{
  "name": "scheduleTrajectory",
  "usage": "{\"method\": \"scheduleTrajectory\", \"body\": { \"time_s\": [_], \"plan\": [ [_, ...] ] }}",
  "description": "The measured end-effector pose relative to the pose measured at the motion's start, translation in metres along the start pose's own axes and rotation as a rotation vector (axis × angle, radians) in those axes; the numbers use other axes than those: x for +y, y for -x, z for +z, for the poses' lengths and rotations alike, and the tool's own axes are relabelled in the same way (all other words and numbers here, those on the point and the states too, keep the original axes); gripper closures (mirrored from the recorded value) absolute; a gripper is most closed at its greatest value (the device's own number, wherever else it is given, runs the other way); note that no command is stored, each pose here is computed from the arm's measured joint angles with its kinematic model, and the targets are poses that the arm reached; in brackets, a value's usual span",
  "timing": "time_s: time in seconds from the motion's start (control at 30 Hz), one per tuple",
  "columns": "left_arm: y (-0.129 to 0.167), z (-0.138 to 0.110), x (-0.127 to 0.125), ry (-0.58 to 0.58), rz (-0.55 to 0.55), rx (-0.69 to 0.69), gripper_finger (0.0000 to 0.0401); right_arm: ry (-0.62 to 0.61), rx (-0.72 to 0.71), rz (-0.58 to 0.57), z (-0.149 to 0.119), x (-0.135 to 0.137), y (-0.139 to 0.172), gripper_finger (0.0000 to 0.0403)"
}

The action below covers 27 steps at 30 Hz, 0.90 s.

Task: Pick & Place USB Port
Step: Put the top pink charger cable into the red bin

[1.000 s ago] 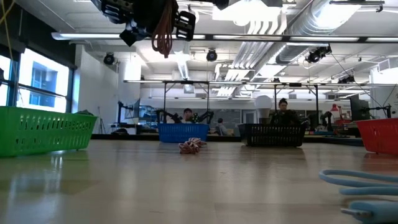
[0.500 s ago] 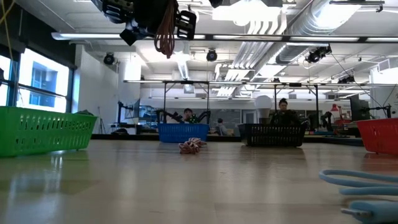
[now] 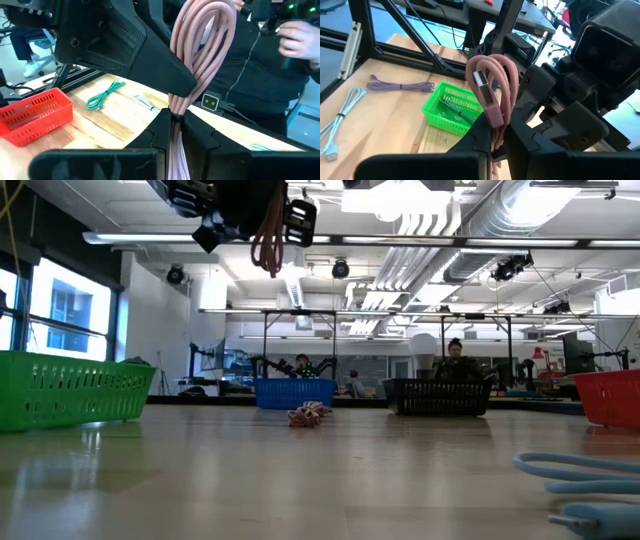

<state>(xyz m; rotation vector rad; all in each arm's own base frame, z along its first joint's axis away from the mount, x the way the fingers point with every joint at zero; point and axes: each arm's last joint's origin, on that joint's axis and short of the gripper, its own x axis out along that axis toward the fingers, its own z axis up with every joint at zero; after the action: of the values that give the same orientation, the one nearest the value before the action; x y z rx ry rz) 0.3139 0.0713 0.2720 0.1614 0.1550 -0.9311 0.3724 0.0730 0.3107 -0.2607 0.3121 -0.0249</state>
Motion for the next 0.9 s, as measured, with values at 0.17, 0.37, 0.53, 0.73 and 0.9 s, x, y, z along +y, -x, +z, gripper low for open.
{"method": "scheduleTrajectory", "body": {
  "time_s": [0.17, 0.37, 0.53, 0.73, 0.9],
  "plan": [
    [0.0, -0.001, 0.001, 0.0, 0.049, 0.034, 0.0373, 0.025, 0.032, -0.038, -0.001, 0.008, 0.003, 0.0382],
    [0.0, -0.001, 0.001, 0.001, 0.052, 0.035, 0.0373, 0.041, 0.038, -0.063, 0.0, 0.014, 0.005, 0.0382],
    [0.0, 0.0, 0.002, -0.006, 0.061, 0.038, 0.0373, 0.035, 0.046, -0.064, -0.001, 0.015, 0.005, 0.0382],
    [0.0, 0.0, 0.003, -0.005, 0.085, 0.044, 0.0373, 0.06, 0.059, -0.086, -0.001, 0.02, 0.007, 0.0382],
    [0.0, 0.0, 0.004, 0.027, 0.095, 0.047, 0.0373, 0.06, 0.068, -0.084, -0.002, 0.02, 0.008, 0.0382]
  ]
}}
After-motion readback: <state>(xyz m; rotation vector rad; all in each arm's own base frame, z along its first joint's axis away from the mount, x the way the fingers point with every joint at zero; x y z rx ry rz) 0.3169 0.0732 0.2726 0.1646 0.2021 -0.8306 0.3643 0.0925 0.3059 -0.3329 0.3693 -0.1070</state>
